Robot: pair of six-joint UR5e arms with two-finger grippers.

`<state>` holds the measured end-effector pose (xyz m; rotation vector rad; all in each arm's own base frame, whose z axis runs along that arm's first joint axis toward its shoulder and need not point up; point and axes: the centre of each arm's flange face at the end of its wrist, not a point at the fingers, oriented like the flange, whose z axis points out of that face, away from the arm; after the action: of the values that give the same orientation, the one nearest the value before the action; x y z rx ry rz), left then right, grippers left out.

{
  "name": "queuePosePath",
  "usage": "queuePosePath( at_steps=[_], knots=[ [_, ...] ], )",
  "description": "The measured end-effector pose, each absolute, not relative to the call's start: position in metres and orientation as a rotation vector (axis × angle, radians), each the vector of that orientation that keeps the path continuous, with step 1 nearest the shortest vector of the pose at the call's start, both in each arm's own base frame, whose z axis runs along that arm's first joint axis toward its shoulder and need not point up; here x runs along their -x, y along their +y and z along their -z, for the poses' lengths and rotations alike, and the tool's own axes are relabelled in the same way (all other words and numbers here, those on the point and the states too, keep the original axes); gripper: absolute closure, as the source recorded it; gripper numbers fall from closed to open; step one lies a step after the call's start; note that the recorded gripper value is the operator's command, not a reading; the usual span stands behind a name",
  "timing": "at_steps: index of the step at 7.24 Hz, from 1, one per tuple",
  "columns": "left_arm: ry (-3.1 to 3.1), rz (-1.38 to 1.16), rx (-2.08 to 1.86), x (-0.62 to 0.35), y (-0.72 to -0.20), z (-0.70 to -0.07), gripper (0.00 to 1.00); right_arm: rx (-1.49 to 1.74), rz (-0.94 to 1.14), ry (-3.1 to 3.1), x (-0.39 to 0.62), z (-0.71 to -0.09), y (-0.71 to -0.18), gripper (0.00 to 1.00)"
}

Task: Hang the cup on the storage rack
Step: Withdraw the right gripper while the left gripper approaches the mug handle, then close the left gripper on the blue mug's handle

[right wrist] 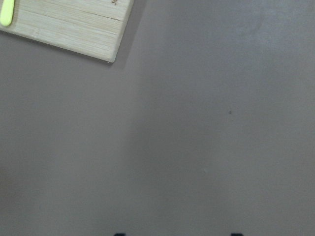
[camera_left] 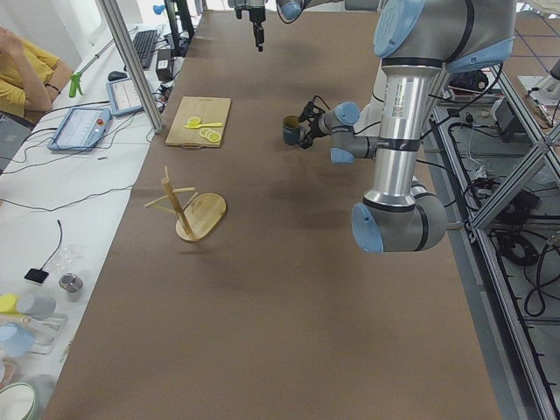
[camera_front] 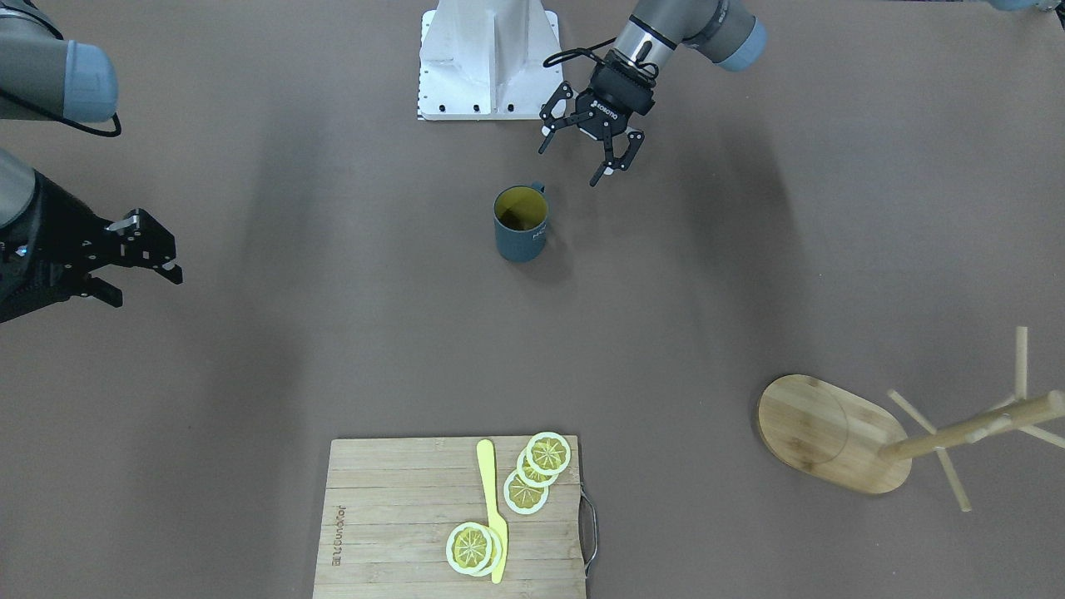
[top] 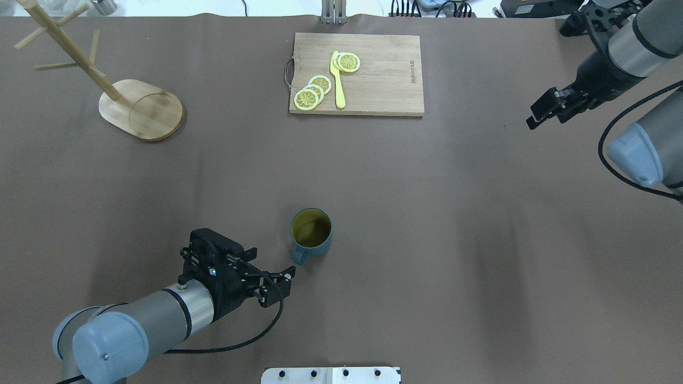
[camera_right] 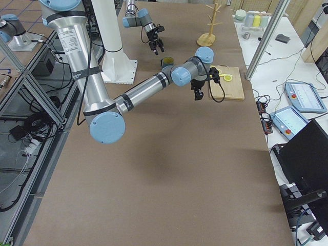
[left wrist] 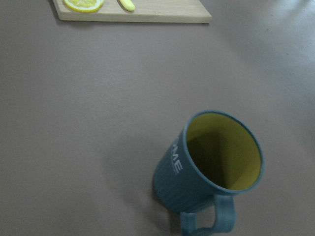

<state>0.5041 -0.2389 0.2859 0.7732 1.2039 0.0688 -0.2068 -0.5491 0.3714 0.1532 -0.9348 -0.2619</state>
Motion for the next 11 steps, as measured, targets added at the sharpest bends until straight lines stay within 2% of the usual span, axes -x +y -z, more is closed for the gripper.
queuePosePath(
  at_steps=[1, 2, 5, 9, 11],
  knots=[
    [1.18, -0.043, -0.818, -0.512, -0.228, -0.284, 0.03, -0.16, 0.255, -0.926, 0.196, -0.379, -0.55, 0.23],
    [1.156, -0.015, -0.859, -0.521, -0.219, -0.284, 0.03, -0.168, 0.244, -0.919, 0.186, -0.383, -0.55, 0.0],
    [1.121, 0.069, -0.948, -0.551, -0.205, -0.285, 0.03, -0.186, 0.201, -0.896, 0.151, -0.4, -0.556, 0.0],
    [1.098, 0.121, -0.995, -0.565, -0.203, -0.306, 0.03, -0.219, 0.254, -0.838, 0.083, -0.461, -0.543, 0.0],
    [1.066, 0.1, -1.031, -0.57, -0.204, -0.307, 0.11, -0.221, 0.261, -0.832, 0.078, -0.467, -0.541, 0.0]
  ],
)
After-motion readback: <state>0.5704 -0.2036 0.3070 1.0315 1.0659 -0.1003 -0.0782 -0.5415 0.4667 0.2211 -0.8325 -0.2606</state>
